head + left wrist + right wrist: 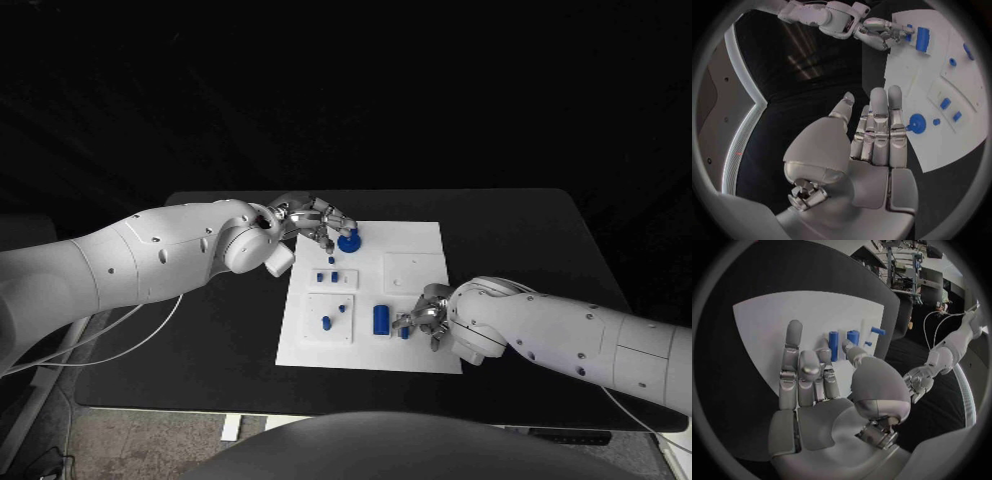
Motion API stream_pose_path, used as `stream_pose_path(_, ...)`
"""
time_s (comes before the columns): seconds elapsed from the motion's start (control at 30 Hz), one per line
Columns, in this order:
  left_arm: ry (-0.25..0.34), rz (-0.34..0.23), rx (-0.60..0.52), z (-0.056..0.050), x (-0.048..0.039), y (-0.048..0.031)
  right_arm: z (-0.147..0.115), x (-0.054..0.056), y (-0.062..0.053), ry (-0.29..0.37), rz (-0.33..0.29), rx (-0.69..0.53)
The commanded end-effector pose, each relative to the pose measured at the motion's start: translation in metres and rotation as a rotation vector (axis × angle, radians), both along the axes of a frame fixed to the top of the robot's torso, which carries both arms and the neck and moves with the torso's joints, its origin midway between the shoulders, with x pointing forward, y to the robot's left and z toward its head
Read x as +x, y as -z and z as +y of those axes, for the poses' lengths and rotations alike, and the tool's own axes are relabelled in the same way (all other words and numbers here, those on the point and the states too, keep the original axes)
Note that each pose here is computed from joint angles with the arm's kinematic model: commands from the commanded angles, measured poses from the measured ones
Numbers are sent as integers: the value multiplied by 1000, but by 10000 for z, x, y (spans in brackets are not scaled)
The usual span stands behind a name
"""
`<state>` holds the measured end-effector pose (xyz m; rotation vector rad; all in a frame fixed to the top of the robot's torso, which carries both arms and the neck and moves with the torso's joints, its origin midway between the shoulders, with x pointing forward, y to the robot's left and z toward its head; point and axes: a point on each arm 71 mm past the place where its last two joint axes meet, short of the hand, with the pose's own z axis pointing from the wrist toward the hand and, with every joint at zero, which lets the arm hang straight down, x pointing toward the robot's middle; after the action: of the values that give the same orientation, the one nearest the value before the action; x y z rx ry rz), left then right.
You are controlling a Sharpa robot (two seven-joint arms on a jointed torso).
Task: Assemble the parts on the task board
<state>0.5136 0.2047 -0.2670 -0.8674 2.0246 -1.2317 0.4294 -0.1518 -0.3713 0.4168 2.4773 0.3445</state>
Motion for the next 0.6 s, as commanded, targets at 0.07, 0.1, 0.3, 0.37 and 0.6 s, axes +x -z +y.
stream_pose_path(0.07,20,2,-5,-25,-7,-10,21,-5,-15,-17,-18,14)
stream_pose_path(0.1,20,2,-5,-25,-7,-10,20,-5,-15,-17,-19,14)
stream_pose_path(0.3,21,4,-4,-23,-7,-9,6,-10,-22,-16,-24,15)
stream_pose_path(0.37,22,4,-4,-23,-8,-9,2,-12,-24,-16,-26,15)
stream_pose_path(0.6,25,5,-3,-27,-4,-6,-11,-19,-29,-14,-27,15)
